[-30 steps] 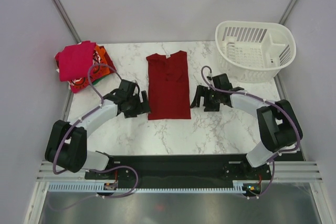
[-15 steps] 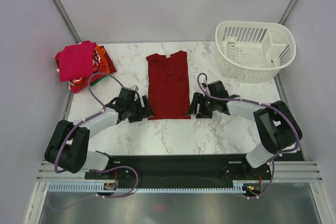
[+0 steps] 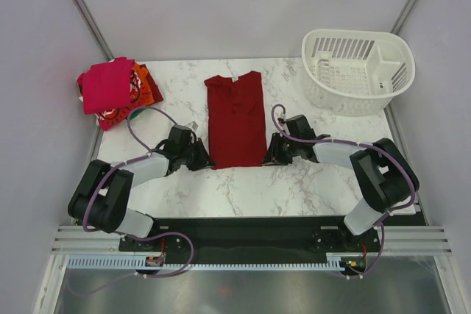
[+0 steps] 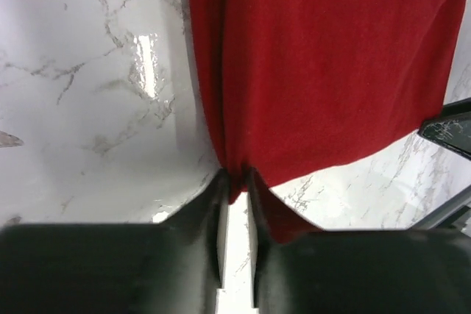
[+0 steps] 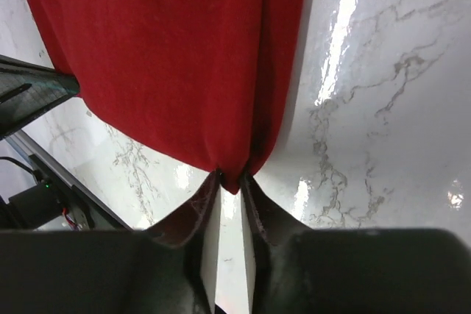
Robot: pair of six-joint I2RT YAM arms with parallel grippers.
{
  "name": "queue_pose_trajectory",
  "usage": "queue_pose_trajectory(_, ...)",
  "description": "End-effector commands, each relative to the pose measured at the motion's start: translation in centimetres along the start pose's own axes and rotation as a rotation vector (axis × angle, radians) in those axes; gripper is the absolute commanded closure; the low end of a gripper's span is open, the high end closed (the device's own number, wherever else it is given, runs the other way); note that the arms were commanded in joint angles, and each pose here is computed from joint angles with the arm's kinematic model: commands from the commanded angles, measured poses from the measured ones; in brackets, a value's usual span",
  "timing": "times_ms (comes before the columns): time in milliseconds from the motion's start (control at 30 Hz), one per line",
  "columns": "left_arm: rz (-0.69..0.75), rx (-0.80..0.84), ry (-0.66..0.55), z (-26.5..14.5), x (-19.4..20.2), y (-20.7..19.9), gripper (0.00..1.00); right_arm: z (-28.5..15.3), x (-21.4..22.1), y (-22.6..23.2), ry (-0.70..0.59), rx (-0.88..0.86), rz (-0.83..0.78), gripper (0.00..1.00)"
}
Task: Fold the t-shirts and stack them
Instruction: Fold the tshirt
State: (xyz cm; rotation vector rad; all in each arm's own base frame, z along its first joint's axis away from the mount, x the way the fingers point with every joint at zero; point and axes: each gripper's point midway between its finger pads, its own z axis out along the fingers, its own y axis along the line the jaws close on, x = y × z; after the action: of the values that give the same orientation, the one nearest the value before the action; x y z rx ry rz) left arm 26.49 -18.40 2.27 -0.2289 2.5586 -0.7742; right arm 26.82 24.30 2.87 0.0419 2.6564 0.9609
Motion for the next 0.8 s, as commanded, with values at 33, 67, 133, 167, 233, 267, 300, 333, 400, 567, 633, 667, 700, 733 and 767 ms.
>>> queue_pose_trajectory(33,0.017,0.074,0.009,0.3,0.1,-1.5,0.90,0.6,-0.9,0.7,-0.041,-0.043,-0.031,0.83)
queue_pose_trajectory(67,0.019,0.078,0.008,0.2,0.1,-1.6,0.96,0.7,-0.8,0.8,-0.036,-0.049,-0.034,0.87)
queue_pose_trajectory(133,0.023,0.084,0.003,0.0,0.1,-1.8,0.98,0.5,-0.9,0.9,-0.042,-0.056,-0.036,0.99)
queue_pose_trajectory(167,0.028,0.098,-0.005,-0.4,0.0,-2.1,0.98,0.3,-0.8,1.0,-0.040,-0.061,-0.039,1.00)
queue_pose_trajectory(233,0.021,0.107,-0.003,-1.0,0.3,-2.4,0.98,-0.5,-0.7,1.7,-0.048,-0.076,-0.047,1.00)
queue_pose_trajectory(267,0.019,0.114,-0.016,-1.7,0.1,-2.9,0.98,-0.9,-0.4,1.7,-0.047,-0.075,-0.047,1.00)
queue_pose_trajectory(300,0.002,0.073,0.002,-2.1,0.7,-2.2,0.98,-1.3,-0.2,1.7,-0.048,-0.067,-0.047,1.00)
queue_pose_trajectory(333,-0.003,0.070,0.008,-2.5,1.1,-2.1,0.98,-2.3,-0.6,2.6,-0.080,-0.087,-0.067,1.00)
queue_pose_trajectory(400,-0.007,0.096,-0.016,-4.1,1.2,-2.9,0.98,-3.3,0.4,2.6,-0.068,-0.065,-0.053,1.00)
queue_pose_trajectory(567,-0.065,0.112,0.005,-7.4,3.9,-2.9,0.98,-7.4,1.9,6.4,-0.138,-0.109,-0.085,1.00)
queue_pose_trajectory(633,-0.062,0.149,-0.028,-9.3,3.8,-3.9,0.98,-9.3,2.8,8.0,-0.166,-0.143,-0.101,1.00)
queue_pose_trajectory(667,-0.075,0.137,-0.007,-10.0,4.7,-3.8,0.98,-9.8,3.0,8.2,-0.180,-0.141,-0.082,1.00)
queue_pose_trajectory(700,-0.074,0.149,-0.009,-10.7,4.8,-4.1,0.98,-10.4,3.5,8.5,-0.179,-0.142,-0.077,1.00)
queue_pose_trajectory(733,-0.071,0.184,-0.041,-12.1,4.4,-5.1,0.98,-11.6,3.7,9.5,-0.200,-0.174,-0.091,1.00)
queue_pose_trajectory(767,-0.078,0.172,-0.030,-12.7,4.9,-4.9,0.98,-12.2,3.7,9.8,-0.215,-0.177,-0.083,1.00)
